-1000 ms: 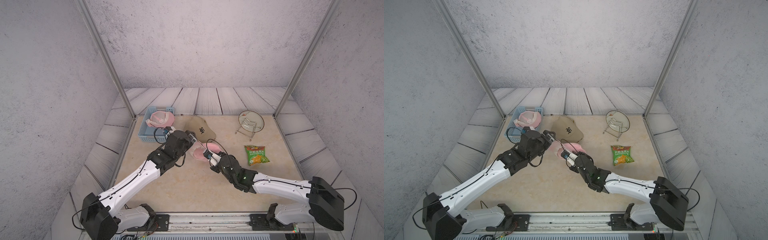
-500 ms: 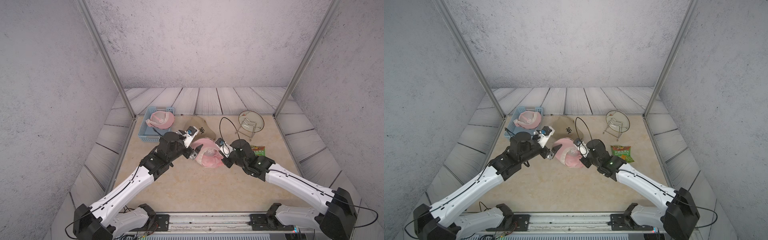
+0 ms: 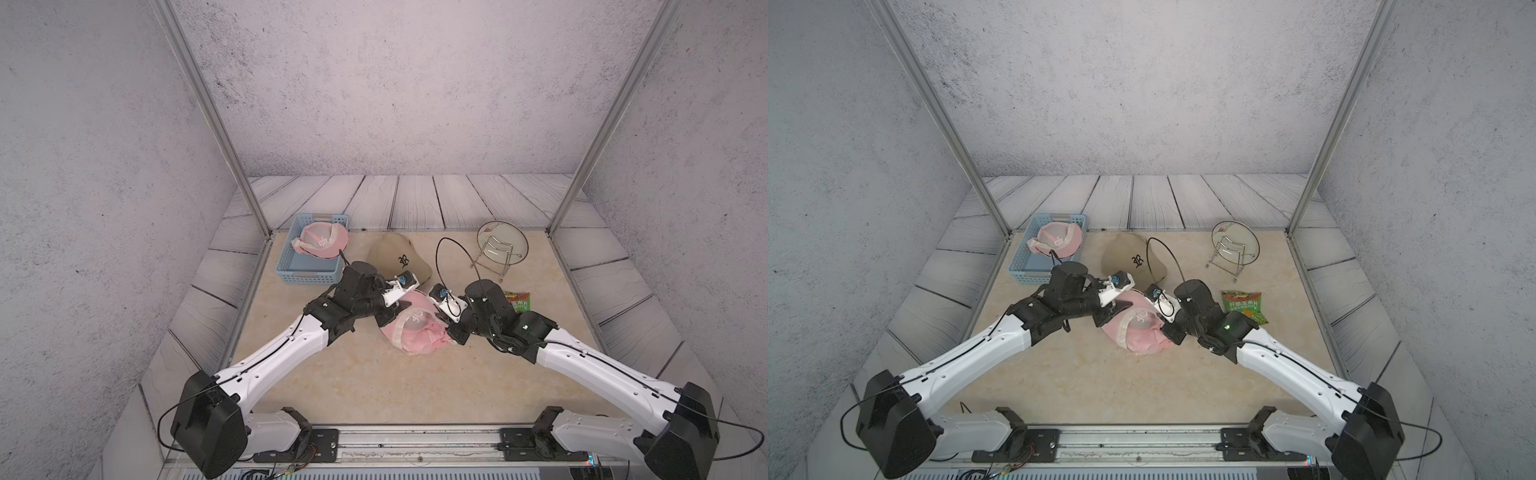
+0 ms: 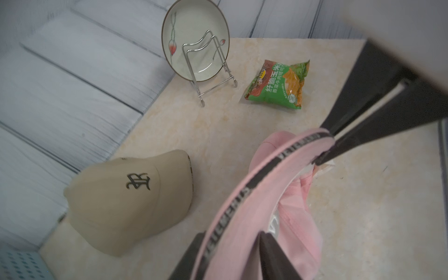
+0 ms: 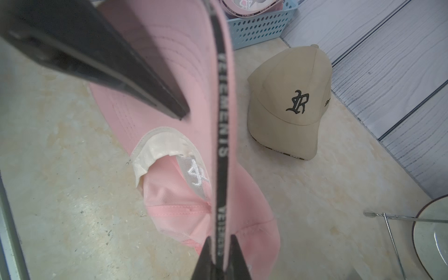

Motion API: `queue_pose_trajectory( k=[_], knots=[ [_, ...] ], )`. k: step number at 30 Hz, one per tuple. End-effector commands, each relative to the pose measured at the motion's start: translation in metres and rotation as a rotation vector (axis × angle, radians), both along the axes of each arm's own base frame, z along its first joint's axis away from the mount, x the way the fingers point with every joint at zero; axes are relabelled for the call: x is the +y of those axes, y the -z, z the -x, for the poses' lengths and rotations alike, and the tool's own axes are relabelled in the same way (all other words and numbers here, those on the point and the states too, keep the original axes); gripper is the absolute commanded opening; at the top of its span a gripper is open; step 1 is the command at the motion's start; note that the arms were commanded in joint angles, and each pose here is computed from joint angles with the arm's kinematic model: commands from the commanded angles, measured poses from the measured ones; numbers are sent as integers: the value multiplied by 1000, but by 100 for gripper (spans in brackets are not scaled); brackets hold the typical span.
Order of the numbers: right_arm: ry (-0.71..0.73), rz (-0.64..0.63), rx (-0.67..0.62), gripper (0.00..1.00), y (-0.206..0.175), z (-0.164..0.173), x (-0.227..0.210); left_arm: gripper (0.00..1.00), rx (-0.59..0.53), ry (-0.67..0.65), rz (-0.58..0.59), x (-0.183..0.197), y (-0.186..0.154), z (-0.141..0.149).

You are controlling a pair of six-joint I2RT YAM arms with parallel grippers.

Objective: Turn the baseball cap inside out
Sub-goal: Turn over the baseball cap.

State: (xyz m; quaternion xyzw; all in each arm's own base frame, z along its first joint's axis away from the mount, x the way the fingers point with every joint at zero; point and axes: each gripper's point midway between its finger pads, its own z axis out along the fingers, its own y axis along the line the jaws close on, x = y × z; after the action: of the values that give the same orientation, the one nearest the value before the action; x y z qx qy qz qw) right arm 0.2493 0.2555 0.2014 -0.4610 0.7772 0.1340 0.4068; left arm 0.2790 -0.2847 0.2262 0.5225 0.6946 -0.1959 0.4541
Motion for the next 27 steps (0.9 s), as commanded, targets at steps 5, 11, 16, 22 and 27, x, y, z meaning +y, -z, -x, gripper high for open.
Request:
queue_pose_trajectory(
  k=[5,11,16,22,27],
  knots=[
    [-10,-74,-17,0,-15,2,0,0,-2,62,76,-4,-32,14],
    [8,-88,14,26,5,-1,-7,0,20,93,110,11,-66,28],
    [23,-85,7,39,13,-10,-10,0,53,150,120,13,-72,39],
    [100,-68,-53,49,14,-23,-22,0,55,153,114,17,-73,42],
    [125,-56,-85,47,17,-27,-27,0,65,179,123,19,-78,48]
  ],
)
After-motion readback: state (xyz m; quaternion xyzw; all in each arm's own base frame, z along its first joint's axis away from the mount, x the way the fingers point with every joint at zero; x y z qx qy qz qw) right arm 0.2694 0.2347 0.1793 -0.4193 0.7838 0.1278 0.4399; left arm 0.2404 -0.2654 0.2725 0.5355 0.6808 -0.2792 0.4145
